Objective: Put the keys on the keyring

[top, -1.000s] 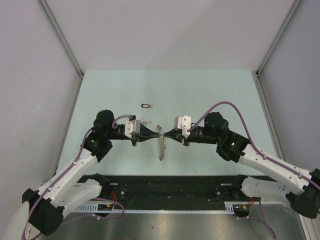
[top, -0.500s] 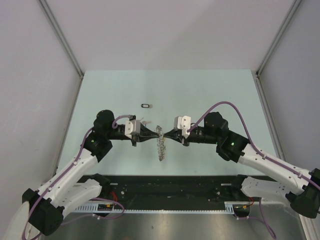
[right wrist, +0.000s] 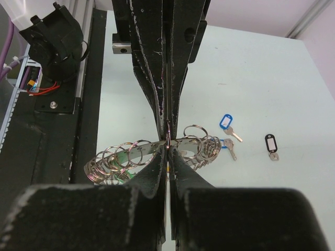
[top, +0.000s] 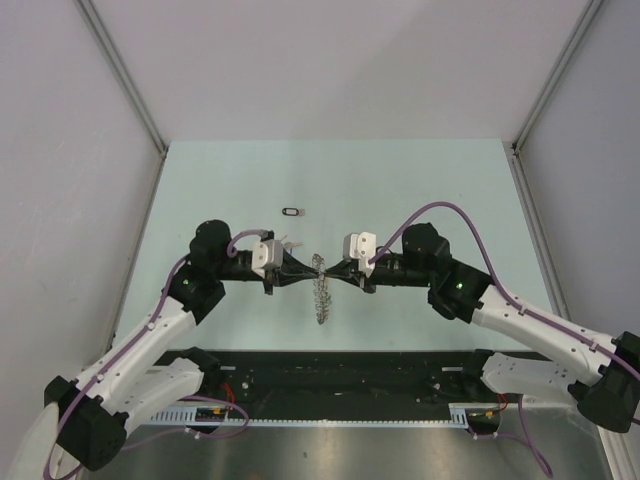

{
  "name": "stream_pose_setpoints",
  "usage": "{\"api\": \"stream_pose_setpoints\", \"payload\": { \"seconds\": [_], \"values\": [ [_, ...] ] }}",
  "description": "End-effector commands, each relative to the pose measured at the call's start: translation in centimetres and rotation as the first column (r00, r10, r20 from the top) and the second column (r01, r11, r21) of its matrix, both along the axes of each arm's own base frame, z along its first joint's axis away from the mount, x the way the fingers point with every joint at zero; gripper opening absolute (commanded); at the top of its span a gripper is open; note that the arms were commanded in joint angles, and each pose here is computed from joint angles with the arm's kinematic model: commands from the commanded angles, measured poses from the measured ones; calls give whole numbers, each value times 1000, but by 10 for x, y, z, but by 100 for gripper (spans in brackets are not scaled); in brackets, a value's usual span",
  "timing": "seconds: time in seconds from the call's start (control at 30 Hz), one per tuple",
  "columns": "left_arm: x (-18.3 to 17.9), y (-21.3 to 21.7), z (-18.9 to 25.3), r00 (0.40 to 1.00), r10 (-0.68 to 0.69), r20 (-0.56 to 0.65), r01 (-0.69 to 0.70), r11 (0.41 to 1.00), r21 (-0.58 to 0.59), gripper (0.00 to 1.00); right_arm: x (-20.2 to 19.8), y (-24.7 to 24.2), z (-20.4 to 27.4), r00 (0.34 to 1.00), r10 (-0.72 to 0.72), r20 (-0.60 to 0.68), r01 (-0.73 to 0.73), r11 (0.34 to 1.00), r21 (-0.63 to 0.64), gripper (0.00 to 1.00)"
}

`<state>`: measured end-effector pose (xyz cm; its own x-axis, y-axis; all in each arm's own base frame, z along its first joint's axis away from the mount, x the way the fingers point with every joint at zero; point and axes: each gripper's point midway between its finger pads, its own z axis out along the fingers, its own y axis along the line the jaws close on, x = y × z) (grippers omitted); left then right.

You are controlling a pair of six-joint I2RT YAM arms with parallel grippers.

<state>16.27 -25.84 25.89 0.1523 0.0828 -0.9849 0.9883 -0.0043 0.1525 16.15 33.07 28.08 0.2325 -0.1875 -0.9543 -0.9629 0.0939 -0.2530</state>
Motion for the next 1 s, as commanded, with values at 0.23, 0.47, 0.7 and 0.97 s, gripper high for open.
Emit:
{"api": "stream_pose_setpoints", "payload": {
  "seconds": [0.23, 0.47, 0.7, 0.97],
  "values": [
    [6, -3, 25, 998, 34, 48, -33, 999, -19, 0, -5, 8, 28, 997, 17, 69, -21, 998, 53, 0],
    [12, -5, 19, 985, 129, -111, -125, 991, 37, 0, -1, 4, 22, 996, -26, 91, 24, 1000, 16, 0],
    [1, -3, 1, 981, 131, -146, -119, 989, 90, 0, -1, 4, 25, 995, -33, 98, 31, 999, 27, 0],
    [-7, -4, -8, 988, 90, -126, -73, 988, 132, 0, -4, 5, 29, 995, -22, 96, 19, 999, 34, 0]
  ]
}}
